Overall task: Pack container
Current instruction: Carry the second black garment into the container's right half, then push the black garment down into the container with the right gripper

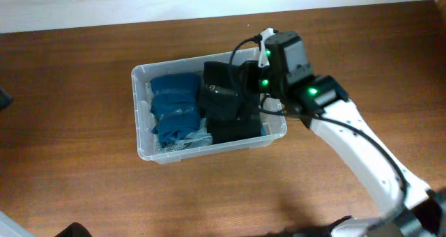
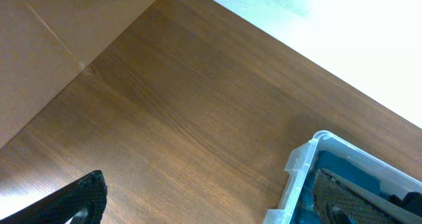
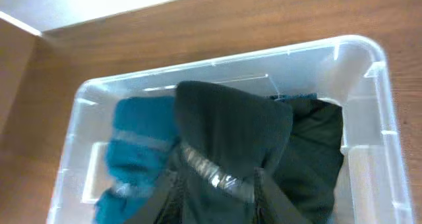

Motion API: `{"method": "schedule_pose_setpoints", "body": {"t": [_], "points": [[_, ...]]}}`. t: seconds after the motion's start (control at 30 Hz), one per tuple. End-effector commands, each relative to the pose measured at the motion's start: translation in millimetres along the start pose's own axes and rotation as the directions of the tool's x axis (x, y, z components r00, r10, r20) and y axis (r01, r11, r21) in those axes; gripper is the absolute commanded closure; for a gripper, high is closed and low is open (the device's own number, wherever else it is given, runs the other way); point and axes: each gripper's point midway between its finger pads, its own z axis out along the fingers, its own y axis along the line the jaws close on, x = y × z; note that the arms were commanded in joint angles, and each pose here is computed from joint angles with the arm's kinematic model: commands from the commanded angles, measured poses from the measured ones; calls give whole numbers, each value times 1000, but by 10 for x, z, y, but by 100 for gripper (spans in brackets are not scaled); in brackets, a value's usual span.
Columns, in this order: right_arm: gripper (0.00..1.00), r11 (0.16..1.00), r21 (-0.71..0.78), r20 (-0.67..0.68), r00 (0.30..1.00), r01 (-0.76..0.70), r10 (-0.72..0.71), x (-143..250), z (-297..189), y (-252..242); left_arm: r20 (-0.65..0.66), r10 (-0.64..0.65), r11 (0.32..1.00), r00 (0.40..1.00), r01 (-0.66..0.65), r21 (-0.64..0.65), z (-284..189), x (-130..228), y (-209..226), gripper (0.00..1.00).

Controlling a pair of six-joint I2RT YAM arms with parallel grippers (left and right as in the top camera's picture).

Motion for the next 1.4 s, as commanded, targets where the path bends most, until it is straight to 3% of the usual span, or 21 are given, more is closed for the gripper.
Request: {"method": "schedule_pose_setpoints", "body": {"t": [0.0,0.2,0.3,0.37,0.53,0.7,0.83,0.93,1.07,1.17,1.37], "points": [[72,999,28,-59,998,-17,18,150,399,-107,3,-9,1000,1000,9,0,-3,-8,10,0],[72,999,-12,-182,983,-36,34,496,1030,-189,3,-9,1000,1000,9,0,-3,-8,9,0],[72,990,-139,-299,954,-24,-19,821,1259,-56,3,-9,1000,1000,9,0,-5,-8,10,0],[65,970,-245,-384,917,8,-105,1103,1306,63,3,-9,1000,1000,9,0,-3,-8,10,0],[53,968,-234,-491,849,88,-196,1510,1279,3,3,-9,1000,1000,9,0,-3,-8,10,0],[39,965,-237,-456,863,116,-216,1324,1074,81,3,-9,1000,1000,9,0,-3,-8,9,0],[37,952,-268,-344,909,145,-236,874,756,293,3,-9,1000,1000,9,0,-3,-8,10,0],[45,937,-295,-232,937,188,-261,535,447,495,3,-9,1000,1000,9,0,-3,-8,10,0],[68,930,-310,-161,952,200,-259,350,147,657,3,-9,1000,1000,9,0,-3,-8,10,0],[85,931,-309,-199,944,195,-264,461,107,674,3,-9,1000,1000,9,0,-3,-8,10,0],[96,948,-230,-353,889,221,-292,993,514,538,3,-9,1000,1000,9,0,-3,-8,9,0]]}}
